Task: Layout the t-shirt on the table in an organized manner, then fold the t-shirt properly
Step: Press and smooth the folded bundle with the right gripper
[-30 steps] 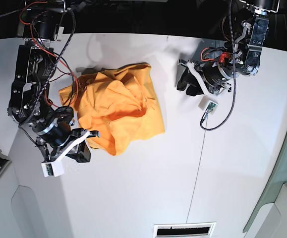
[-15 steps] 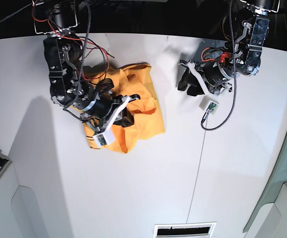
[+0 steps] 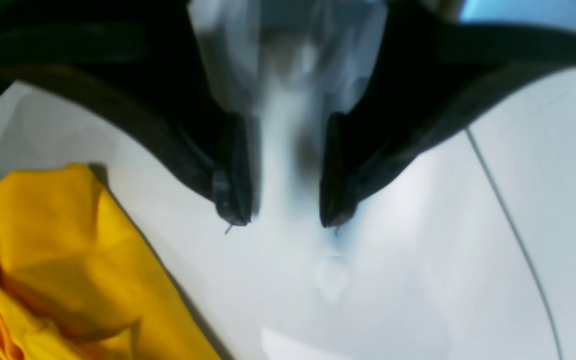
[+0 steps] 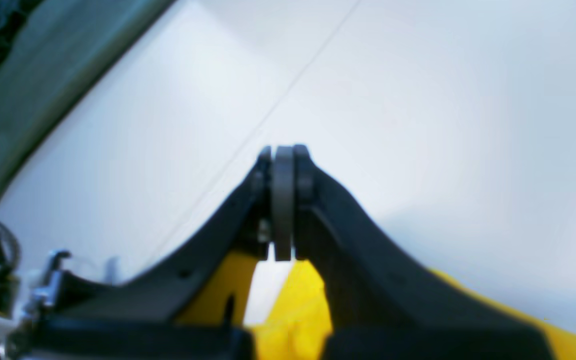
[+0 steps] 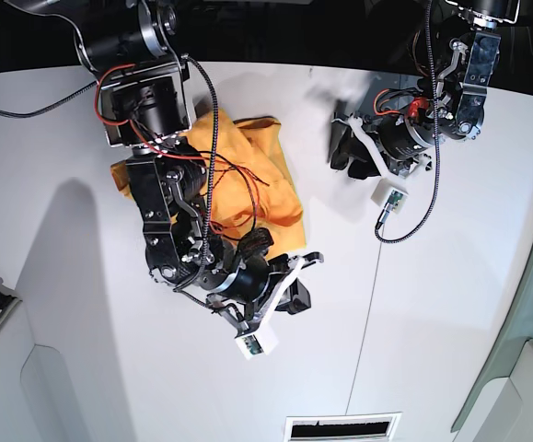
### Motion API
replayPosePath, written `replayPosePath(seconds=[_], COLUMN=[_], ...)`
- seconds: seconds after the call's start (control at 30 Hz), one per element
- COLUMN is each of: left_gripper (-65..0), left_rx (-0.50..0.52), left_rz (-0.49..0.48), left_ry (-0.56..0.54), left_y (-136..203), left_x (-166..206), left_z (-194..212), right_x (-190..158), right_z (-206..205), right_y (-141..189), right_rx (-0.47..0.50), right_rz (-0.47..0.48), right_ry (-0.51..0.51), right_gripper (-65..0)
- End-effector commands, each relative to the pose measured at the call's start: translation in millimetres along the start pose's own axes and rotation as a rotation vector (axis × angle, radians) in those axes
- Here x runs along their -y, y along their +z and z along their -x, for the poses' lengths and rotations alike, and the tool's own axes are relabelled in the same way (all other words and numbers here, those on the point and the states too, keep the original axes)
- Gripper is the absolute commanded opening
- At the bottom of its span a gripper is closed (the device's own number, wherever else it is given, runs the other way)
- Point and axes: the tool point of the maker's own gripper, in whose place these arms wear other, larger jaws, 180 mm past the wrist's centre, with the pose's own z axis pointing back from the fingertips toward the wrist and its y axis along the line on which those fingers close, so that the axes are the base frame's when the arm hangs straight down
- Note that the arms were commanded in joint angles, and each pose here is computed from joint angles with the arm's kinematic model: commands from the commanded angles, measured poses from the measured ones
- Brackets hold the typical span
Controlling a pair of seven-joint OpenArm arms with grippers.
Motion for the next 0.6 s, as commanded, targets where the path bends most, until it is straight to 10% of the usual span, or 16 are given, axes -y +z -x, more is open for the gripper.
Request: replayPosePath(seconds=[0.0, 0.27, 0.57], left_gripper=[-38.1, -44.7, -47.2], left_rx=[-0.048, -0.009, -0.002], left_rz=[-0.040, -0.017, -0.008], left_ry=[-0.012, 0.041, 0.047], left_y=[5, 18, 21], left_x=[-13, -29, -31], left_z=[9, 0, -2], right_x=[3, 71, 62], right_z=[-23, 4, 56], right_y=[4, 44, 63], right_rx=[0.048, -0.014, -0.056], right_rz=[0.010, 0.085, 0.018], right_ry=[0.023, -0.152, -0.225], right_gripper=[-65.0, -65.0, -65.0])
